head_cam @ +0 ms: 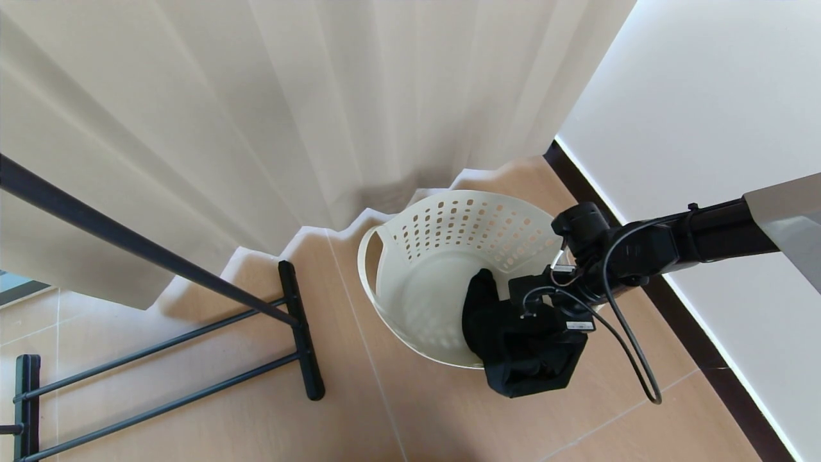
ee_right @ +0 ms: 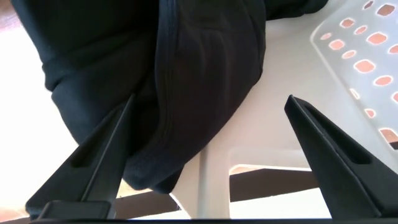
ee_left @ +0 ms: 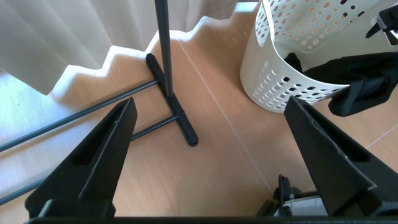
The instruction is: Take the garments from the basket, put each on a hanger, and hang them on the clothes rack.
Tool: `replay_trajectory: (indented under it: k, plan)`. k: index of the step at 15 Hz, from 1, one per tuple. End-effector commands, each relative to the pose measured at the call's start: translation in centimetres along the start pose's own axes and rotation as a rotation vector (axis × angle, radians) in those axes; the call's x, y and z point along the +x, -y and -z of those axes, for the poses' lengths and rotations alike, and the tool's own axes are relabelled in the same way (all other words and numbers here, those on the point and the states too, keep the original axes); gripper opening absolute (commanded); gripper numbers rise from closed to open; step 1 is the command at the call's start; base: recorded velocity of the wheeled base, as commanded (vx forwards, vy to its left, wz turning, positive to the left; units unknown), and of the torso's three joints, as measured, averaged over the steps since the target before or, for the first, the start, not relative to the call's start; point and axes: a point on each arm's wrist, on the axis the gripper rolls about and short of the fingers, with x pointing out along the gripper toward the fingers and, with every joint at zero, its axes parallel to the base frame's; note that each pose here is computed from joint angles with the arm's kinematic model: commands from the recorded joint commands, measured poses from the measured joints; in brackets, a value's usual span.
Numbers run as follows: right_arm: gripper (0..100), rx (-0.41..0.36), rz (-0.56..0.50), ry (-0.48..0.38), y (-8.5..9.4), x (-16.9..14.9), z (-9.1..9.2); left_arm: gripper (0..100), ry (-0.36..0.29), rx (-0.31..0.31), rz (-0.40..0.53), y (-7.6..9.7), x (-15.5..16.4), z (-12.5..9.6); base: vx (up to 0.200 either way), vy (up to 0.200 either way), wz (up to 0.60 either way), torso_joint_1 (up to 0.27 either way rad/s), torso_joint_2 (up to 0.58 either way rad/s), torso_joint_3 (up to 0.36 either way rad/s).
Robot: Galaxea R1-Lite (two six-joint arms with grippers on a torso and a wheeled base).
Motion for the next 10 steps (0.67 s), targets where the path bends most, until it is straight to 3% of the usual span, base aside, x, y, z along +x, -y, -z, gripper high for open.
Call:
replay_trajectory:
  k: [1,10]
  plan:
    - [100,-0.001,-0.006,-0.001,0.2,0.7,-0.1,100,-0.001,0.000,0.000,0.0,0.0,0.0,0.000,0.000,0.00,0.000,0.00,0.000]
    - [100,-0.010,0.008,-0.025,0.8,2.0,-0.9,100,-0.001,0.000,0.000,0.0,0.0,0.0,0.000,0.000,0.00,0.000,0.00,0.000]
